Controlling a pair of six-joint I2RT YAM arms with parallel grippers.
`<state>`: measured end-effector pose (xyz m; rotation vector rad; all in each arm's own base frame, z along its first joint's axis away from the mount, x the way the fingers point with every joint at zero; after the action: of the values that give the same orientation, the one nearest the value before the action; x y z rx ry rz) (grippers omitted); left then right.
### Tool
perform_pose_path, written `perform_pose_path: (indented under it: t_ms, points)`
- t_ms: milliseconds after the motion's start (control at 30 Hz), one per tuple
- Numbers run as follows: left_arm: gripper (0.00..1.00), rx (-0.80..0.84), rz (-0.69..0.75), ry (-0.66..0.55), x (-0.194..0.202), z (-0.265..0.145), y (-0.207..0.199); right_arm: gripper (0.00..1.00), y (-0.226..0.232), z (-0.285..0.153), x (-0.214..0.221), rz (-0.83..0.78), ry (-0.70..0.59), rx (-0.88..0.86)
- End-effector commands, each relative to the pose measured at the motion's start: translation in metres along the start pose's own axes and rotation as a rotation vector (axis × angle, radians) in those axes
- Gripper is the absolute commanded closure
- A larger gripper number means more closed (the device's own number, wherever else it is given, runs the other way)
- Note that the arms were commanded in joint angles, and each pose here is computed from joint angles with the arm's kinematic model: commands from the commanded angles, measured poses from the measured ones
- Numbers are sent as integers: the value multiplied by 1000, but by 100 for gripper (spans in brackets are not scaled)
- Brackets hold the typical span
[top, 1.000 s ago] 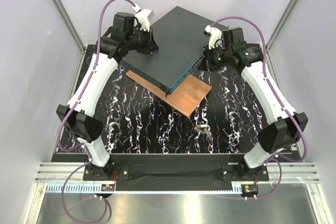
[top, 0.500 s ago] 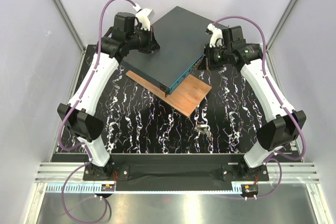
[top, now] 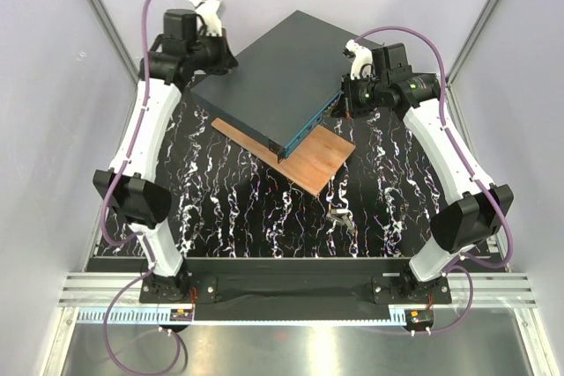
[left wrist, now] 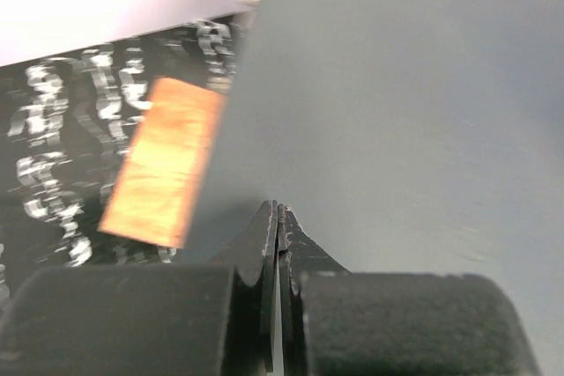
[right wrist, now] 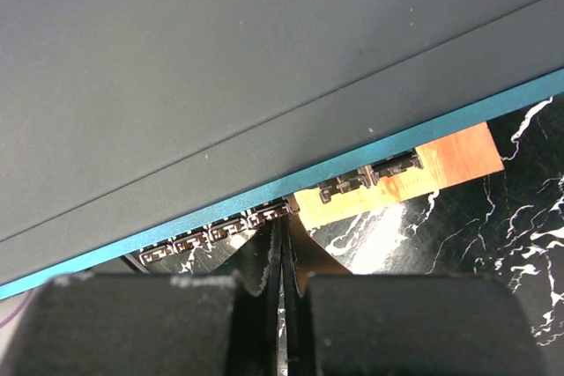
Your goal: Insert the plug into the switch port
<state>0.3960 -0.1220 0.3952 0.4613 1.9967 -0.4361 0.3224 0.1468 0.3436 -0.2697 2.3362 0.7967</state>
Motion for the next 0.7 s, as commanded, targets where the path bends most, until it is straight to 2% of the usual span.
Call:
perform_pose_path:
  t_ms: [0, 67, 133, 167, 200, 267, 300, 333, 400, 467, 567, 600, 667]
  points:
    - [100, -58, 36, -92, -22, -18, 9, 100, 28, -8, -31, -162, -202, -126]
    - [99, -51, 60, -106, -26, -28, 13, 99, 22, -10, -24, -193, -170, -92]
    - [94, 34, 114, -128, -26, -40, 8, 89, 15, -20, -16, -218, -166, -63]
    - [91, 73, 148, -164, -29, -56, 1, 82, 12, -25, -12, -219, -156, -58]
    - [87, 97, 180, -224, -34, -62, -2, 68, 13, -36, -8, -234, -167, -56]
    - [82, 169, 192, -240, -17, -64, -9, 59, 1, -45, 2, -210, -144, -39]
    - [79, 185, 224, -298, -20, -84, -18, 55, 3, -57, 6, -216, -155, -54]
    - [69, 211, 263, -344, -23, -91, -22, 47, -1, -62, 10, -220, -151, -45]
    - [59, 227, 304, -365, -21, -105, -29, 42, -12, -78, 24, -211, -128, -35]
    - [54, 255, 364, -342, -18, -117, -35, 36, -27, -85, 43, -210, -63, -2]
    - [48, 296, 448, -335, -8, -135, -45, 36, -40, -94, 76, -233, 22, 21]
    - [47, 309, 450, -317, 5, -129, -45, 36, -40, -101, 86, -255, 24, 28]
    - [42, 339, 500, -358, 12, -143, -55, 37, -48, -101, 109, -313, 90, 32]
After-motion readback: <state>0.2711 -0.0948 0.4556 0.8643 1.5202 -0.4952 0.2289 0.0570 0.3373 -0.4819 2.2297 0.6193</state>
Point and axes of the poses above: each gripper's point midway between its finger pads, its own z axis out along the fingers, its own y axis along the line the jaws close on, x = y × z, the point moved 10 cm from there along -z, back along the fingers, and after that the axes turned 10 degrees about z, right-handed, at the moved point
